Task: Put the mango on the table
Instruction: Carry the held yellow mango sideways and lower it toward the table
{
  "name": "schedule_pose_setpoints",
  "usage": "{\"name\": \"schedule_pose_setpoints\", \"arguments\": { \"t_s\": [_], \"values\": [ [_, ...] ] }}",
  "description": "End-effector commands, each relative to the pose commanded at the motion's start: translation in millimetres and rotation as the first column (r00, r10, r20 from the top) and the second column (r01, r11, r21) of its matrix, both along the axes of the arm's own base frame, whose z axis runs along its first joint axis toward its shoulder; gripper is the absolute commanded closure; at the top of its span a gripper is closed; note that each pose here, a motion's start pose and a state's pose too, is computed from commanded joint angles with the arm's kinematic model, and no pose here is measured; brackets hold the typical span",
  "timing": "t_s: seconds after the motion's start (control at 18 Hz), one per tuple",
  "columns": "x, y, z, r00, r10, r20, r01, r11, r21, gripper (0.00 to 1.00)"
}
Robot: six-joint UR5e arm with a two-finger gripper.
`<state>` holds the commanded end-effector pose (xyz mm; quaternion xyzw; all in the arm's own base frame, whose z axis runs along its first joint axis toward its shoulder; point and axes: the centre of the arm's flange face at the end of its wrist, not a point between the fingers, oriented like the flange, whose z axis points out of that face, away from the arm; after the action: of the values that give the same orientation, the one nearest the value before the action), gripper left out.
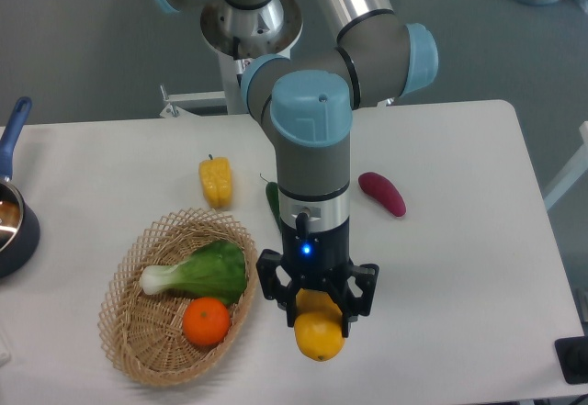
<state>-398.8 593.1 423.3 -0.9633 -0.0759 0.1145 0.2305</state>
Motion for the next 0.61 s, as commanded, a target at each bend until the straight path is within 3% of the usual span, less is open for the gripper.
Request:
{"name": "schedule_pose_setpoints", "arguments": {
  "t_s": [0.61],
  "values": [
    [-17.9, -41.9, 29.8, 0.999, 0.044, -0.027, -0.043, 0.999, 0.013, 0.67]
  ]
}}
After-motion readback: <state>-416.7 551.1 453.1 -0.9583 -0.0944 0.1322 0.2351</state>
